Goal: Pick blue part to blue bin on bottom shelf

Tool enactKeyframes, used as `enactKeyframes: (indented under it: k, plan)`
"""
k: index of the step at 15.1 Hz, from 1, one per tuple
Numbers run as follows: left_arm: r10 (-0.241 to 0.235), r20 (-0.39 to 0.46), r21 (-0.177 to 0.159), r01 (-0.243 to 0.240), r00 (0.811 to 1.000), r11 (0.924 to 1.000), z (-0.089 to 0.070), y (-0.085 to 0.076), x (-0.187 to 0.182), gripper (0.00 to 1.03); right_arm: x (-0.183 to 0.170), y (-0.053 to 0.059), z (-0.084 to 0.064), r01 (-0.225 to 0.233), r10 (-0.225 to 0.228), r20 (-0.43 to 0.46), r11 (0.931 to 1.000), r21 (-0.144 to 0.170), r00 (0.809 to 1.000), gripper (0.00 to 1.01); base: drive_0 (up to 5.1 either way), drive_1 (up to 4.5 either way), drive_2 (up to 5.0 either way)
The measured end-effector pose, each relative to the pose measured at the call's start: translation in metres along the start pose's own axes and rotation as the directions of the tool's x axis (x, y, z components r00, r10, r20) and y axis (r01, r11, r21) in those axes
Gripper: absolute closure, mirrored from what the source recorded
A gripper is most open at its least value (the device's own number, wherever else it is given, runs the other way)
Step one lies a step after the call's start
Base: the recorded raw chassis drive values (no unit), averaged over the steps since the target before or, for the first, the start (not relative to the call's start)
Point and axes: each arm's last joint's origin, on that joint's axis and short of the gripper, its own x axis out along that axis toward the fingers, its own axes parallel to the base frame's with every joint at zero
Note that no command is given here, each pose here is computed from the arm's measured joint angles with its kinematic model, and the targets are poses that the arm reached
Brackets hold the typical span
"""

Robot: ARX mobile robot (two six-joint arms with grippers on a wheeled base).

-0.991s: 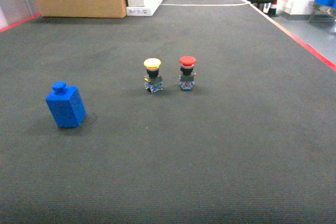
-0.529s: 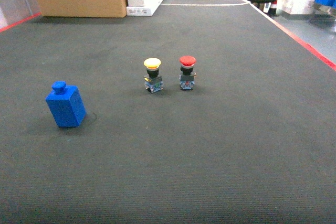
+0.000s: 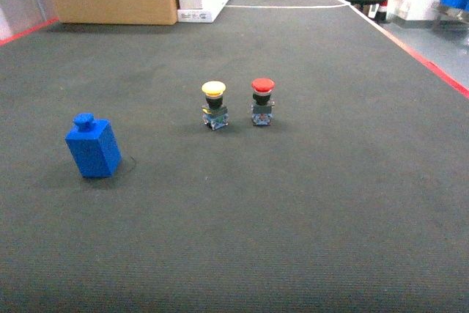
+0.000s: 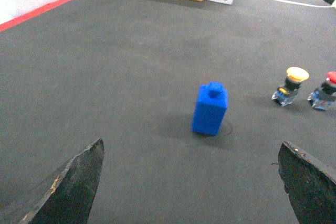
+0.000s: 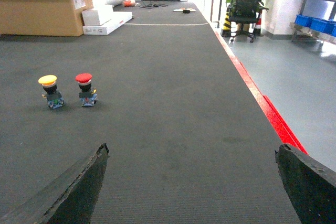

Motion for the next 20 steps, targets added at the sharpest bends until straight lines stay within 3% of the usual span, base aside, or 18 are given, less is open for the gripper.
enactKeyframes:
  k: [2, 6, 9, 13, 17, 18, 20]
  plan:
    - [-0.052, 0.047, 0.010, 0.052, 0.998, 0.9986, 0.017, -0.013, 0.031, 0.05, 0.000, 0.000, 0.000, 0.000, 0.000, 0.000, 1.0000, 0.000, 1.000, 0.03, 0.0, 0.00, 0.0]
    - [-0.086, 0.080, 0.026, 0.084, 0.993, 0.9961, 0.026, -0.027, 0.067, 0.05, 0.000, 0.000, 0.000, 0.000, 0.000, 0.000, 1.0000, 0.000, 1.000, 0.03, 0.0, 0.00, 0.0]
    - [-0.100, -0.010, 0.068, 0.100, 0.995, 0.9926, -0.001, -0.042, 0.138, 0.05, 0.000, 0.000, 0.000, 0.000, 0.000, 0.000, 1.0000, 0.000, 1.000, 0.03, 0.0, 0.00, 0.0]
    - [-0.089, -0.074, 0.076, 0.094, 0.993, 0.9927, -0.027, -0.041, 0.187, 0.05, 0.000, 0.000, 0.000, 0.000, 0.000, 0.000, 1.0000, 0.000, 1.000, 0.03, 0.0, 0.00, 0.0]
    - [-0.100, -0.113, 0.090, 0.111, 0.989, 0.9898, -0.043, -0.047, 0.220, 0.05, 0.000, 0.000, 0.000, 0.000, 0.000, 0.000, 1.0000, 0.000, 1.000, 0.03, 0.0, 0.00, 0.0]
    - [-0.085, -0.161, 0.106, 0.103, 0.983, 0.9890, -0.064, -0.046, 0.239, 0.05, 0.000, 0.000, 0.000, 0.000, 0.000, 0.000, 1.0000, 0.000, 1.000, 0.03, 0.0, 0.00, 0.0]
    - [-0.079, -0.168, 0.104, 0.098, 0.983, 0.9898, -0.073, -0.044, 0.258, 0.05, 0.000, 0.000, 0.000, 0.000, 0.000, 0.000, 1.0000, 0.000, 1.000, 0.03, 0.0, 0.00, 0.0]
